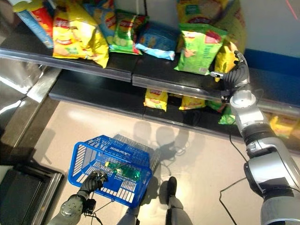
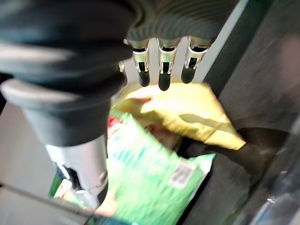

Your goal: Pick up the snacks into the basket

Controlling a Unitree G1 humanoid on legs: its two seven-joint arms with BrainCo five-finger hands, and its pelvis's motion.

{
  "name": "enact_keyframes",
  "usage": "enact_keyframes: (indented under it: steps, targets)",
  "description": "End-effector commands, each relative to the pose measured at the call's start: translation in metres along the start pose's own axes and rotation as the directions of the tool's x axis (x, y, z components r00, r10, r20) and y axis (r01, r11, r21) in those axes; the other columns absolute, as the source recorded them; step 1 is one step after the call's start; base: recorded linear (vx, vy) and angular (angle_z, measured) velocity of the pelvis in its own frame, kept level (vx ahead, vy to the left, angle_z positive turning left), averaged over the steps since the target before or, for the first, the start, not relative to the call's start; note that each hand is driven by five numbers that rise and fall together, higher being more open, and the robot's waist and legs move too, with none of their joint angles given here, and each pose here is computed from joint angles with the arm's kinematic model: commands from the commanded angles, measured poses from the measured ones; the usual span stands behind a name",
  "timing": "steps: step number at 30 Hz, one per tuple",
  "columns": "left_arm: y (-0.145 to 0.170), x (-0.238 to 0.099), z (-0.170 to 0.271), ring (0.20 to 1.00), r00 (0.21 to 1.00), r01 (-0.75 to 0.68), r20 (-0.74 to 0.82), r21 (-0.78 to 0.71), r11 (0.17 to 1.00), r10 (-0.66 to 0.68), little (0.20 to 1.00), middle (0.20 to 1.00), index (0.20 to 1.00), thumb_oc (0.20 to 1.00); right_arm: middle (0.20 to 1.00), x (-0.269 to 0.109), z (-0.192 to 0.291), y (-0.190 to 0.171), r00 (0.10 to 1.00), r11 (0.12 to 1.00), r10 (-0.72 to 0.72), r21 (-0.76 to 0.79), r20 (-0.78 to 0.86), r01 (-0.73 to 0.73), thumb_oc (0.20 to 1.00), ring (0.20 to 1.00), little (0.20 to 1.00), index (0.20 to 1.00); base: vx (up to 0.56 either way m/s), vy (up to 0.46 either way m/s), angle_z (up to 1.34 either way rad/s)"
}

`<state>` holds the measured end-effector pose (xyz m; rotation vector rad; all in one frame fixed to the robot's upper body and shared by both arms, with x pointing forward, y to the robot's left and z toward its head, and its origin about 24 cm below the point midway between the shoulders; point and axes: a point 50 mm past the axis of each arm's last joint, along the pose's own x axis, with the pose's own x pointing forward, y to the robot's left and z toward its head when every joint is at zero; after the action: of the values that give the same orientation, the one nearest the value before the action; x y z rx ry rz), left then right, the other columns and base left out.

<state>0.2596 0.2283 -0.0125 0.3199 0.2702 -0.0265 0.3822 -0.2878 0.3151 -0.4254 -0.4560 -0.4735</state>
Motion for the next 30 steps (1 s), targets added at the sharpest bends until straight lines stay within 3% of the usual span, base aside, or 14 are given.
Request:
enact_keyframes:
  steps: [1,18,19,21,22,30]
  targets:
    - [0.007,-0.015,0.008,0.200,0.997,0.012,0.082,0.029,1.000,-0.014,0.200,0.200,0.200,0.200,1.000,0.003,0.010,-0.038,0.994,0.995,-0.088,-0.035,0.071,0.091,1.000,1.000,1.000,1.000,0.02,-0.125,0.31]
    - [0.001,-0.020,0.004,0.200,0.996,0.051,0.072,0.048,0.998,-0.054,0.200,0.200,0.200,0.200,1.000,0.010,0.014,-0.065,0.985,0.979,-0.162,-0.119,0.059,0.168,1.000,1.000,1.000,1.000,0.01,-0.074,0.24]
    - [0.000,-0.020,0.003,0.200,0.996,0.052,0.071,0.044,0.998,-0.055,0.200,0.200,0.200,0.200,0.812,0.010,0.012,-0.068,0.984,0.977,-0.169,-0.123,0.049,0.173,0.812,0.812,0.812,0.812,0.00,-0.027,0.26]
    - [0.000,-0.020,0.003,0.200,0.996,0.050,0.068,0.042,0.998,-0.053,0.200,0.200,0.200,0.200,0.332,0.010,0.009,-0.071,0.984,0.976,-0.175,-0.127,0.034,0.178,0.332,0.332,0.332,0.332,0.05,-0.071,0.17]
    - [-0.001,-0.020,0.003,0.200,0.996,0.051,0.066,0.040,0.998,-0.054,0.200,0.200,0.200,0.200,0.200,0.010,0.009,-0.072,0.983,0.975,-0.179,-0.125,0.030,0.182,0.200,0.200,0.200,0.200,0.00,-0.036,0.10]
    - [-0.003,-0.020,-0.002,0.200,0.998,0.044,0.044,0.029,0.999,-0.045,0.200,0.200,0.200,0.200,0.200,0.008,-0.002,-0.075,0.979,0.975,-0.202,-0.092,-0.016,0.200,0.200,0.200,0.200,0.200,0.00,-0.001,0.01]
